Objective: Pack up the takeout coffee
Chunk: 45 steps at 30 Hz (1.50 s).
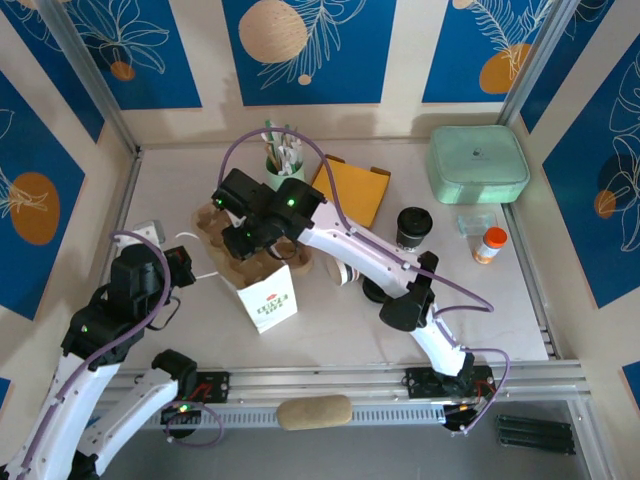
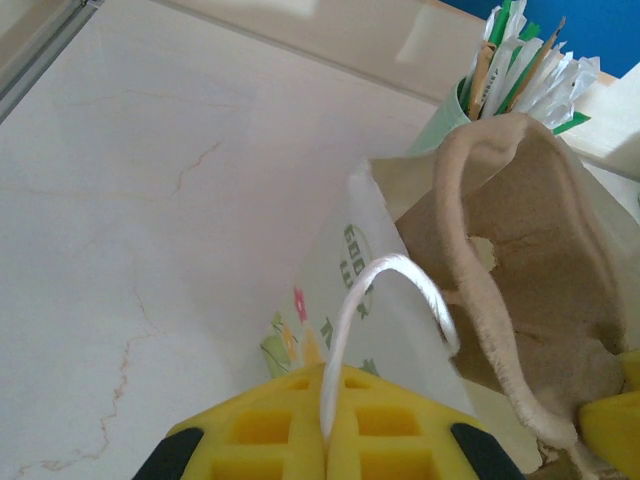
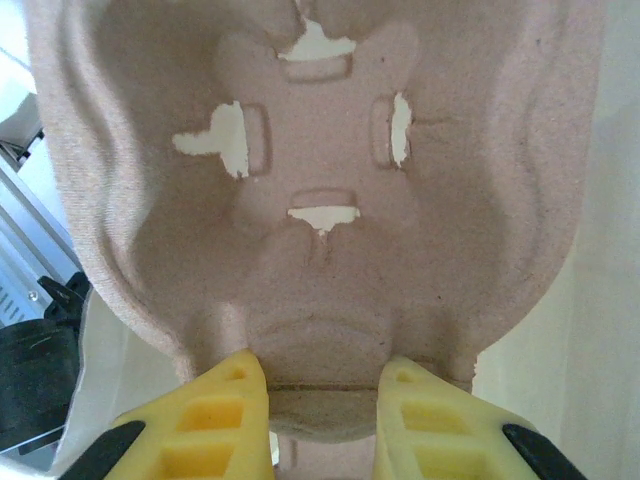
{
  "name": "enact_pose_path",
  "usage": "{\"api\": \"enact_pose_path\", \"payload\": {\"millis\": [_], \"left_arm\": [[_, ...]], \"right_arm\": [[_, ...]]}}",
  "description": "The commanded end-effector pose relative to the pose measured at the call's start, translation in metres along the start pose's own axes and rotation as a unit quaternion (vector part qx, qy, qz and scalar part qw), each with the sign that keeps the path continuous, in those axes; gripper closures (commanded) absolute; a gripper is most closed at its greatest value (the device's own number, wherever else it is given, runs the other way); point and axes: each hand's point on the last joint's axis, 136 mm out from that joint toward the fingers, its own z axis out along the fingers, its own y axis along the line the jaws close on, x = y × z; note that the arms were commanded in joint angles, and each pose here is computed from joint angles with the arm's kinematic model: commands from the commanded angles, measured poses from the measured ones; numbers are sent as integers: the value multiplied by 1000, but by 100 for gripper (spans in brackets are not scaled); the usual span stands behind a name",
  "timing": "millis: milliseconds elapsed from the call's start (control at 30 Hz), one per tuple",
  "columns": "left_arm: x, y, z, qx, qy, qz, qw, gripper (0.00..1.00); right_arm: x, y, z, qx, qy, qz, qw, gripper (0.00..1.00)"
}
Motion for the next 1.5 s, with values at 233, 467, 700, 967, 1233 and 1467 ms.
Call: {"api": "enact_pose_path", "payload": {"millis": [233,467,700,967,1233,1467], "left_arm": [[4,5,3,-12,5,-10,1000,100],[4,5,2,-11,5,-10,1000,100],[5,5,3,-10,6,-12,1000,100],[6,4,3,-5,7,-14,1000,100],[6,3,4,-3,7,-16,1000,100],[7,0,5,3,8,-20,1000,100]], "right_arm": [[17,2,8,0,35,4,999,80],[28,-4,21,18,61,8,998,80],[34,-6,31,25,78,6,997,80],[38,-9,40,34,87,3,996,80],[41,-12,45,68,87,-23,994,80],[43,-14,48,110,83,-52,989,80]]}}
